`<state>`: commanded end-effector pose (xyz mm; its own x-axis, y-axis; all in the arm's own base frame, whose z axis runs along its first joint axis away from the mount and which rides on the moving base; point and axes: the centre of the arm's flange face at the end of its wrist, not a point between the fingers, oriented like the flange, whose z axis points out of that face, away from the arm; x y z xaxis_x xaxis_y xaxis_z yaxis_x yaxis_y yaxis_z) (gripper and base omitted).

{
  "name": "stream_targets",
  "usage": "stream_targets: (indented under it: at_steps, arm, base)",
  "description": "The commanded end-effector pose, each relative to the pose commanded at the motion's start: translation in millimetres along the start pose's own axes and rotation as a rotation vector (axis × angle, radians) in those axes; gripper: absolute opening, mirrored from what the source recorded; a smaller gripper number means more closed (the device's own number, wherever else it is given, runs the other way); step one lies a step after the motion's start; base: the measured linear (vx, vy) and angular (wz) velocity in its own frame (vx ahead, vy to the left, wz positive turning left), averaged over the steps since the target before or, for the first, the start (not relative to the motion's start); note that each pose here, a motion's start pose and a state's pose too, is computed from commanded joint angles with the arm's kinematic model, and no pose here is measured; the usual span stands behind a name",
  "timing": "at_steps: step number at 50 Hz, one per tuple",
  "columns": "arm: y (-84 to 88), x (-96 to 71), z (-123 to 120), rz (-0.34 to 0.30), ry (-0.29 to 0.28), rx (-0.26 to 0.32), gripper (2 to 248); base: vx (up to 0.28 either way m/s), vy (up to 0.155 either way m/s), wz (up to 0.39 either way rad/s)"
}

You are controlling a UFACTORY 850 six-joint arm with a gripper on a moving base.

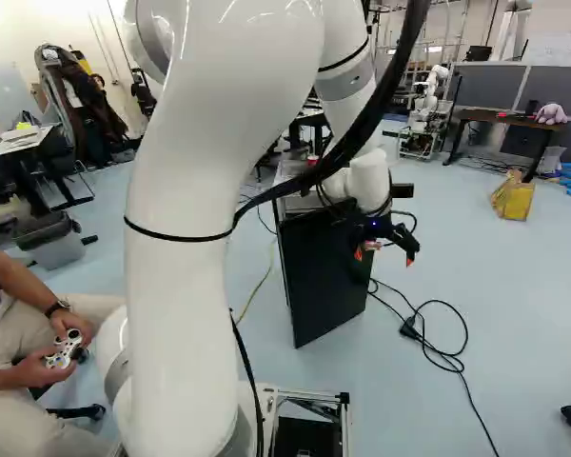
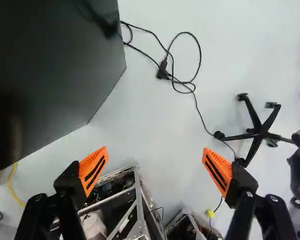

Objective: Grab a drink from the fridge

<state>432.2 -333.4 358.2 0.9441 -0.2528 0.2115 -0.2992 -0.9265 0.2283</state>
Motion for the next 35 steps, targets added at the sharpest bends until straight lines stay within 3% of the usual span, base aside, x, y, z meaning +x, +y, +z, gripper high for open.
stream_targets:
  at_steps: [35]
  arm:
    - [-39.7, 7.1, -15, -0.35, 0.21, -0.023, 247]
  base:
    - [0.0, 0.0, 0.0]
